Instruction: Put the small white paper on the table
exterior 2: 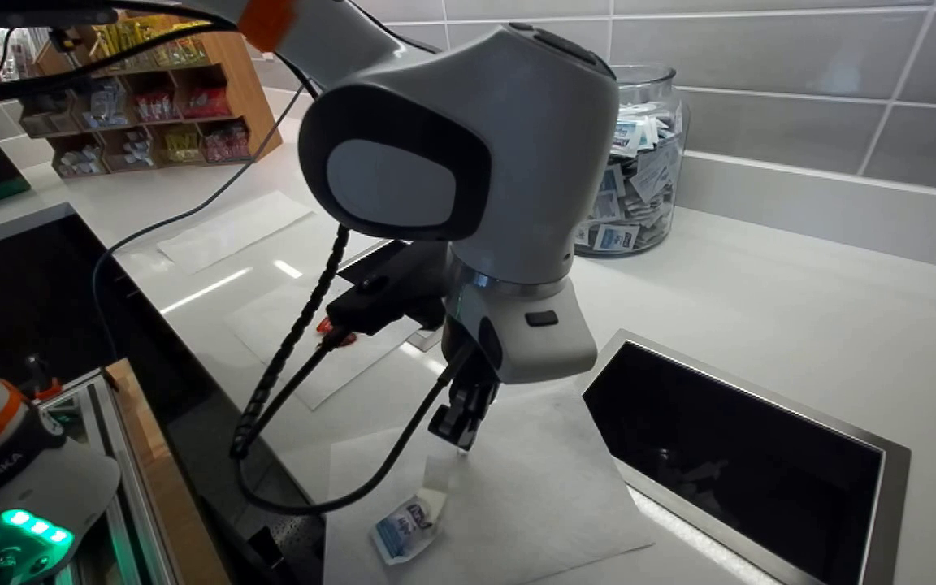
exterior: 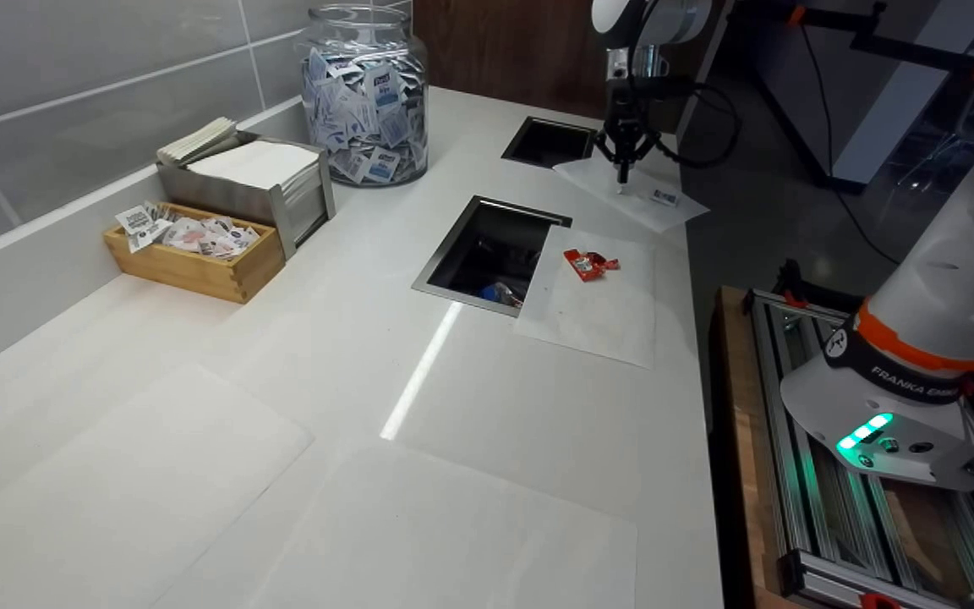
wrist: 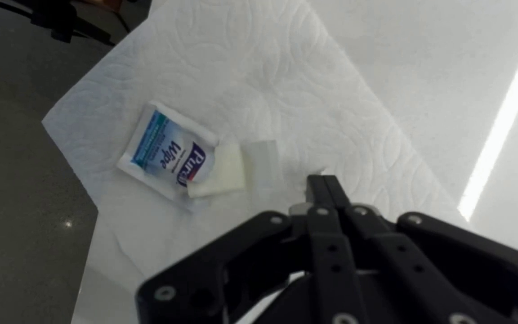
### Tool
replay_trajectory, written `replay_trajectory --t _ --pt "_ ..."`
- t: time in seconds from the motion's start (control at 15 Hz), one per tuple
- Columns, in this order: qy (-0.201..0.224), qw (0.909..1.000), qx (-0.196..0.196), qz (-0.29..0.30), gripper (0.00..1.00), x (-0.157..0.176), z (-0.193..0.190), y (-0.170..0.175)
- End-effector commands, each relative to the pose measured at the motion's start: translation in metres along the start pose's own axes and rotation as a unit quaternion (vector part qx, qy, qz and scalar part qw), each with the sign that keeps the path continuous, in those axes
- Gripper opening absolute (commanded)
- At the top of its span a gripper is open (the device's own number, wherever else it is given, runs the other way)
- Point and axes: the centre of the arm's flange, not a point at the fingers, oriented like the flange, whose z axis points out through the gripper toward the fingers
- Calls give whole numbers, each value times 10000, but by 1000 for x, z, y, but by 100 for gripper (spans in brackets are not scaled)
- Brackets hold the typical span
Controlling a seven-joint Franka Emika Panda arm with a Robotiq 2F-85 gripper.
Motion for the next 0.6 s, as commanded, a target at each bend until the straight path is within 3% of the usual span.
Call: replay_trajectory --t 0.0,0.07,0.53 --pt "102 9999 92 -31 24 -8 -11 7" --pt "93 9999 52 -29 26 -9 -12 8" --pt "18 9999 -140 -76 78 -7 -4 15"
